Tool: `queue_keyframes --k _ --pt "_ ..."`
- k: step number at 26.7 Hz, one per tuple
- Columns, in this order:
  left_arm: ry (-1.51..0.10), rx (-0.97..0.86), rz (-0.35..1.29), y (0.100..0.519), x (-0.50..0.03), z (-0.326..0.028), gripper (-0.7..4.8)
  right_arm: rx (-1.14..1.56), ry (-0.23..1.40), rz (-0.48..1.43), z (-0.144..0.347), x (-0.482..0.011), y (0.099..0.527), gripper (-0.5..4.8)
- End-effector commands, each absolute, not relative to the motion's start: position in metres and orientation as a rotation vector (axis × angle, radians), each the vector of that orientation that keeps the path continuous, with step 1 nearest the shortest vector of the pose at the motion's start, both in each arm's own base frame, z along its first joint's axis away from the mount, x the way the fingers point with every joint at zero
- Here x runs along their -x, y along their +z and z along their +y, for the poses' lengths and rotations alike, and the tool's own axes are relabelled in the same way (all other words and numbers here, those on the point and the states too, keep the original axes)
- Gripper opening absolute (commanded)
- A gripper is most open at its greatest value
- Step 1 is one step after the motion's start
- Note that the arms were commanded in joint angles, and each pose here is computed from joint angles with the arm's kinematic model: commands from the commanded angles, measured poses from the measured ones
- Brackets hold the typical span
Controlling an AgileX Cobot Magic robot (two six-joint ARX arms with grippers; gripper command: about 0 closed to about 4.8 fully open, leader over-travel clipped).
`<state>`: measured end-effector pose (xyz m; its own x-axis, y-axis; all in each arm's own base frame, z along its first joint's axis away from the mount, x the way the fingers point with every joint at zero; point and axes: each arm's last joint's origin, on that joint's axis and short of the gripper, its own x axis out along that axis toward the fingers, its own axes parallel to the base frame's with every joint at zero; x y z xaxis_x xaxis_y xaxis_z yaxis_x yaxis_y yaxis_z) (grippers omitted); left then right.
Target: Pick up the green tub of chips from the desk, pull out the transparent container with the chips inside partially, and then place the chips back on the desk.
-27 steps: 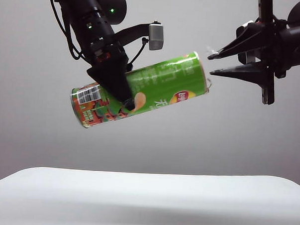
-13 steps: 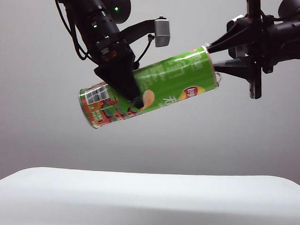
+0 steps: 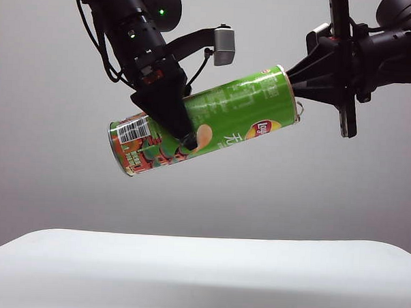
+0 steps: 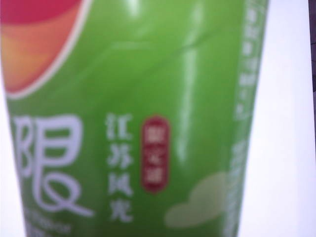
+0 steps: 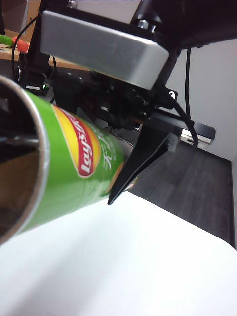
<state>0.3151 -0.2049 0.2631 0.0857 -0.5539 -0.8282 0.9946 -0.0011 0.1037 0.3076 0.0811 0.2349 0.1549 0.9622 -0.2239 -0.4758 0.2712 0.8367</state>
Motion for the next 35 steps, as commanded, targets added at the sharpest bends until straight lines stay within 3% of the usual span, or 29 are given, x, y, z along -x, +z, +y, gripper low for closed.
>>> queue_keyframes --k 1,10,13,35 --pt "-1.398 -0.813 0.690 0.266 -0.312 -0.207 2.55 -0.653 1.144 0.840 0.082 -0.309 0.237 -0.05" --pt "-1.394 -0.817 0.755 0.263 -0.310 -0.202 2.57 -0.662 1.076 0.812 0.061 -0.313 0.236 -0.05" --pt "-1.393 -0.810 0.776 0.263 -0.310 -0.199 2.89 -0.667 1.046 0.802 0.051 -0.314 0.235 -0.05" --pt "-1.387 -0.820 0.829 0.262 -0.307 -0.196 2.86 -0.610 0.929 0.757 0.026 -0.316 0.231 -0.05"
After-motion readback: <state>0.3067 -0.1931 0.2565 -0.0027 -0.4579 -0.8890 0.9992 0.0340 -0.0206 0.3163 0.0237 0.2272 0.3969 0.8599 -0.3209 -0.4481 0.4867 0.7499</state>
